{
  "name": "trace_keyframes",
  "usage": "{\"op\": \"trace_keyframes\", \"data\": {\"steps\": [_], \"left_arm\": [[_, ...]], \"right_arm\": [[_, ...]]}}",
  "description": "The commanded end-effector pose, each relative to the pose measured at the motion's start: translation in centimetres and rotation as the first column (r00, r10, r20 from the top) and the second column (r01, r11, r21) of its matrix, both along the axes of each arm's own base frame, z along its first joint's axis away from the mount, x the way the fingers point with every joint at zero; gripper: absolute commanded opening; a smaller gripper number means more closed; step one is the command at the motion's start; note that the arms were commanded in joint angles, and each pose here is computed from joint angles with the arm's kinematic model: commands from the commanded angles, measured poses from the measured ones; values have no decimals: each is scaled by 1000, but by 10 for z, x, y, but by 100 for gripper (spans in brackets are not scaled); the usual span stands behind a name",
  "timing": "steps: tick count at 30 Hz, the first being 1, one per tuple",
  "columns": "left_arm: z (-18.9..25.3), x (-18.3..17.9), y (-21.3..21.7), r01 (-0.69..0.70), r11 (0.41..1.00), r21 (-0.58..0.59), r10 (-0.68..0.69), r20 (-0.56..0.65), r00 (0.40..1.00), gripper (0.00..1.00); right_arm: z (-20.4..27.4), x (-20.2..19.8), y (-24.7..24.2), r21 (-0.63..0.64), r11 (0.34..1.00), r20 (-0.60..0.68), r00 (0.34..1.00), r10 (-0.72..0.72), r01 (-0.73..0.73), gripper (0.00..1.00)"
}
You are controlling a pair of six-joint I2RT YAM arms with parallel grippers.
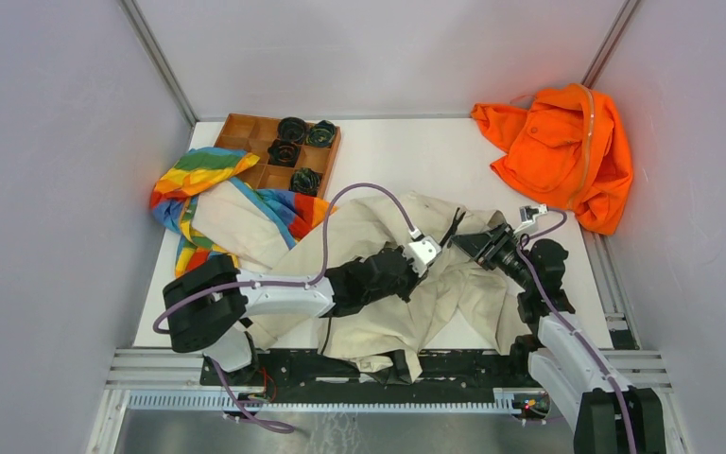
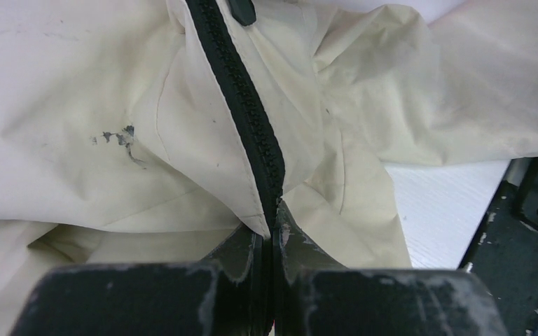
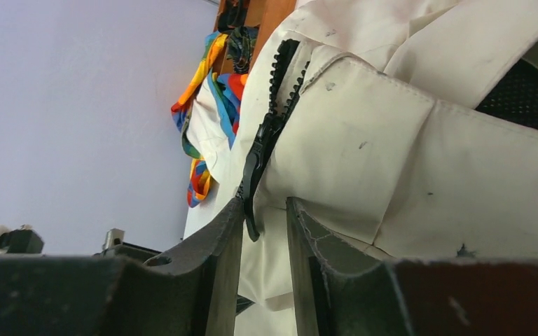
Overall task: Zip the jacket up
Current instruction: Zip the zipper on the jacket.
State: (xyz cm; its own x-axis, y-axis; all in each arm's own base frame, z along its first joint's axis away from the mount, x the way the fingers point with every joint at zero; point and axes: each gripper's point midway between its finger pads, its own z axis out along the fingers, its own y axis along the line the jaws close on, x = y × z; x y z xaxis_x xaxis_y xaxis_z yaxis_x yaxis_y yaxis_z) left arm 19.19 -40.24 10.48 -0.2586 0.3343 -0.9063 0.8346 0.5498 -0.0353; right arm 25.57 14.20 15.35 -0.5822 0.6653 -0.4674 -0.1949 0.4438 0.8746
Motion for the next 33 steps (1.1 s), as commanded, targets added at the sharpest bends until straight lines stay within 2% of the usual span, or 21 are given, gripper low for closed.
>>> {"op": "trace_keyframes", "data": {"steps": [1,8,11,17,19,30,33], "left_arm": [[41,12,-2,-28,999,16,25,156,987,2],[43,7,-8,5,995,96,-26,218,976,2],[44,7,-10,10,993,119,-38,237,971,2],[46,8,-7,5,988,156,-47,263,964,2],[46,8,-6,7,986,166,-52,266,963,2],[45,6,-1,7,984,179,-54,258,965,2],[46,6,1,4,984,176,-50,258,965,2]], "right_arm": [[13,7,-3,-58,998,65,998,-7,11,34],[25,10,0,-64,998,128,992,13,-5,38],[26,12,-1,-93,996,147,989,23,-9,36],[28,19,-3,-283,959,211,975,74,-12,12],[30,21,-4,-354,935,233,968,99,-10,9],[9,18,-3,-633,770,204,940,272,-85,13],[-2,15,-6,-692,714,161,942,296,-106,19]]}}
